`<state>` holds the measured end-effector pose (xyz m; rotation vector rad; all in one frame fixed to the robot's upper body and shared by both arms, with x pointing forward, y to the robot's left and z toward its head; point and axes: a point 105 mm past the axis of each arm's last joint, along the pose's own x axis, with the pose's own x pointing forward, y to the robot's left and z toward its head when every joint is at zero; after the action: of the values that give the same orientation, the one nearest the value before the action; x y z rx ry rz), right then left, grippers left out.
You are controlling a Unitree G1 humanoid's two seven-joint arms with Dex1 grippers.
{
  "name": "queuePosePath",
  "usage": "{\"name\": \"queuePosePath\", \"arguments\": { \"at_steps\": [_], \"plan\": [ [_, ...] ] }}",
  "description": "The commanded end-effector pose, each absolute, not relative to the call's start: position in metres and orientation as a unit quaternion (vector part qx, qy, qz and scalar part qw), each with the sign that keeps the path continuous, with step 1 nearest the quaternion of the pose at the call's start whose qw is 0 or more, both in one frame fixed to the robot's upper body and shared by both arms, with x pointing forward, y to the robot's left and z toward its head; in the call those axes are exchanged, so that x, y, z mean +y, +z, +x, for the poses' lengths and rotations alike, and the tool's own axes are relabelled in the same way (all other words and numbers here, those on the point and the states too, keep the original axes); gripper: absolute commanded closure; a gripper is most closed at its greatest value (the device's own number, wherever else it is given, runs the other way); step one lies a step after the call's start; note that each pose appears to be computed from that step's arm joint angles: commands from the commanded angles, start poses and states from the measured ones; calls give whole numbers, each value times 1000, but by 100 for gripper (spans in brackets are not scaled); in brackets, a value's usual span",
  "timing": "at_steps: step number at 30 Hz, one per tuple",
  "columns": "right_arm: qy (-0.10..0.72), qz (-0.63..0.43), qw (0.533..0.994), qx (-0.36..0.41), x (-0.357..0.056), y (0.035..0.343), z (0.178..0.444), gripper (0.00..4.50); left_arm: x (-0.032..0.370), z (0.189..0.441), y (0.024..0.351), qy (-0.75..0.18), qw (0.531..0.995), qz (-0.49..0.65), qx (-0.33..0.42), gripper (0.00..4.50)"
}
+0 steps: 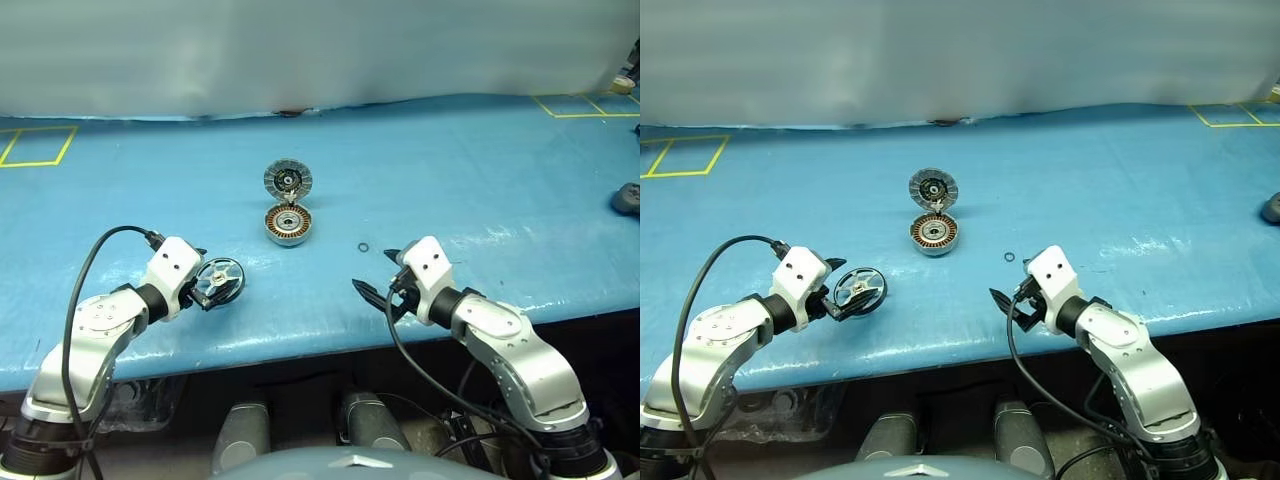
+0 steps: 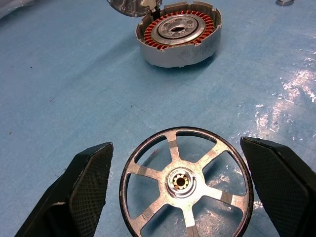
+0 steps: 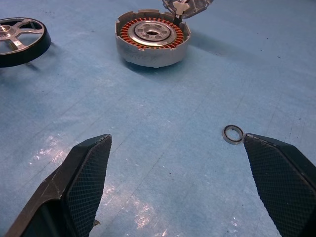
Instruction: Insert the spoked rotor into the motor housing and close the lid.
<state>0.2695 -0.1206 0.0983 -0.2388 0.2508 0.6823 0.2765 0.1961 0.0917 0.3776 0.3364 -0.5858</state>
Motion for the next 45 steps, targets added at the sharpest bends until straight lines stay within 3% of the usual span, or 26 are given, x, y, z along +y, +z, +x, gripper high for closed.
{"name": "queuePosePath", "arguments": {
  "at_steps": [1, 34, 45],
  "plan": [
    [332, -120, 932, 85, -118, 112, 269, 1, 194, 279, 105, -286, 931, 181, 138, 1],
    [337, -93, 934, 79, -117, 112, 270, 1, 194, 277, 104, -297, 928, 176, 137, 1],
    [455, -169, 868, 103, -67, 125, 287, 1, 195, 276, 104, -295, 930, 175, 135, 1]
  ]
}}
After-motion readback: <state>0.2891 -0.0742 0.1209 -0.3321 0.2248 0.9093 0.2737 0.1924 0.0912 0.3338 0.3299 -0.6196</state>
